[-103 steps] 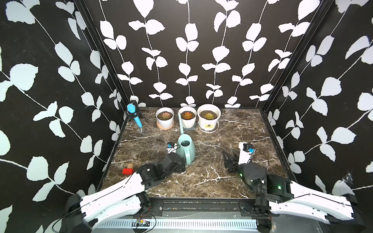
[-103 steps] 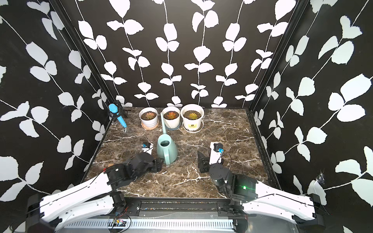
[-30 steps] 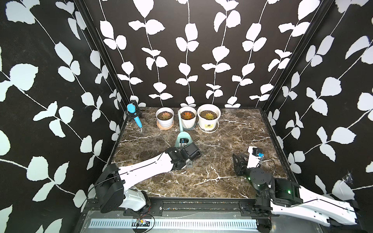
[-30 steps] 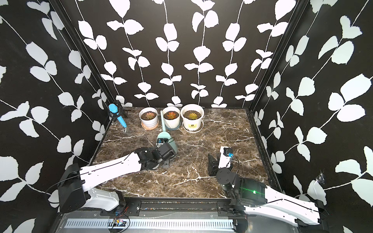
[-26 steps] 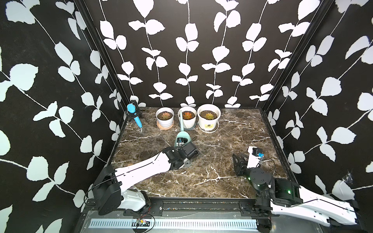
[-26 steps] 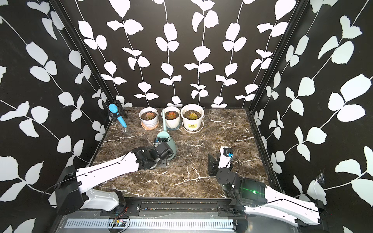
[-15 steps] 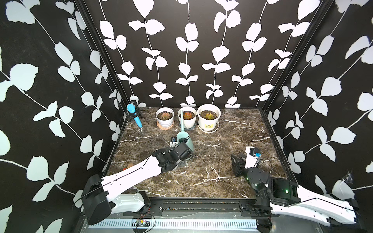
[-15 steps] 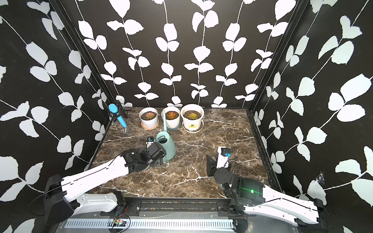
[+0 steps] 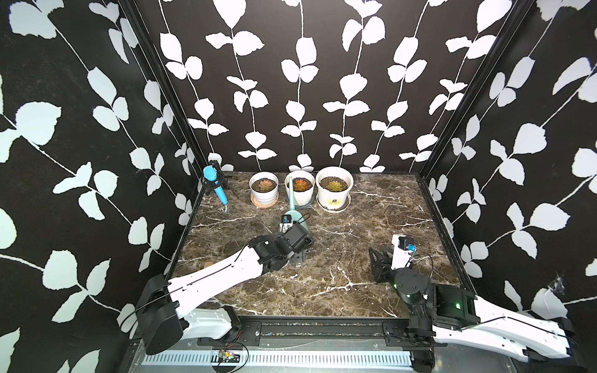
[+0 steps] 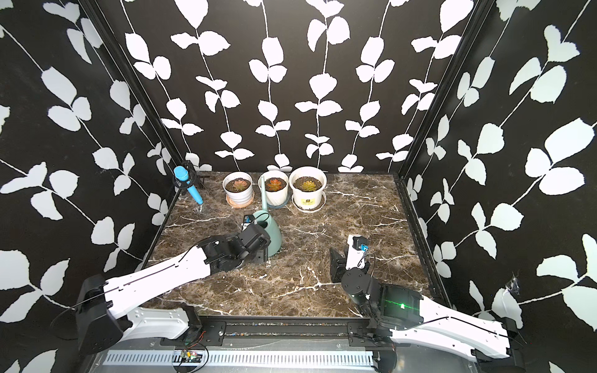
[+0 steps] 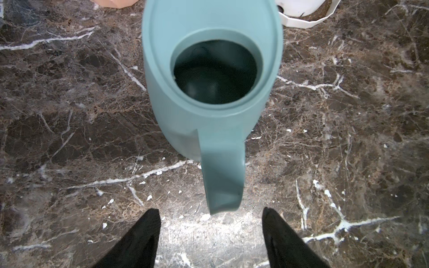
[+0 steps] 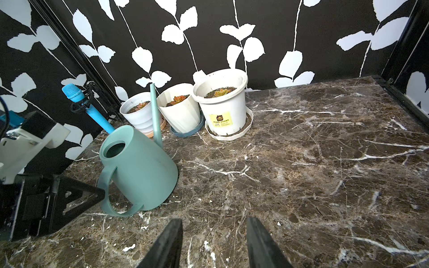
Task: Water the succulent around the soil edge
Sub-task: Pick up the watering can from the center of the board.
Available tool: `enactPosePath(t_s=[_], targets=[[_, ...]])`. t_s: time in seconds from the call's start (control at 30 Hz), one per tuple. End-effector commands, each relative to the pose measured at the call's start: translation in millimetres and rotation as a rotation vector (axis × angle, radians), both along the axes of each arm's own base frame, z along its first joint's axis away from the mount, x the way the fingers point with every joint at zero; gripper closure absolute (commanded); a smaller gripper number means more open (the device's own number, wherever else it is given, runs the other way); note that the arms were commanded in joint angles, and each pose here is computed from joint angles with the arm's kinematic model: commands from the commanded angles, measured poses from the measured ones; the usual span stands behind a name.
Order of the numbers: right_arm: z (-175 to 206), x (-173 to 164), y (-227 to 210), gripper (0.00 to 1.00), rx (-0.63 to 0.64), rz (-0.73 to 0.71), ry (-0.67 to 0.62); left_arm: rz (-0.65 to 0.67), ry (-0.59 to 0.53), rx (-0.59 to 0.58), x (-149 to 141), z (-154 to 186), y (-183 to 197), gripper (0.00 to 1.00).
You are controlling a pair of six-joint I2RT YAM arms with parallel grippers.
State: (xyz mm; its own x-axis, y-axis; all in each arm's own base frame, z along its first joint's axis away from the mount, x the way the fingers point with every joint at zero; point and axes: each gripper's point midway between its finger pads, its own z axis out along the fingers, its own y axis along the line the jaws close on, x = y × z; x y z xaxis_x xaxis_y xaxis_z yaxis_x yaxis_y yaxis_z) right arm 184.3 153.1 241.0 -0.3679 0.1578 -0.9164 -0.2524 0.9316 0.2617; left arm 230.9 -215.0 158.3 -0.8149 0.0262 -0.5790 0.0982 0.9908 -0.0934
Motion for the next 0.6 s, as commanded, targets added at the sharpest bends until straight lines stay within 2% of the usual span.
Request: enactPosePath(t_s=[0.0,0.23,0.57], targets=[[-4,0,3,0.52,-0.004,0.001,-0.006,-0.016,-0.027,0.018,9,8,-9,0.32],[-5,0,3,0.52,-0.005,0.001,-0.004,0.021,-0.014,0.056,14,-6,-8,0.44],[-7,1,7,0.52,-0.018,0.003,0.004,0.124,-0.097,0.059,21,-2,11,0.62]])
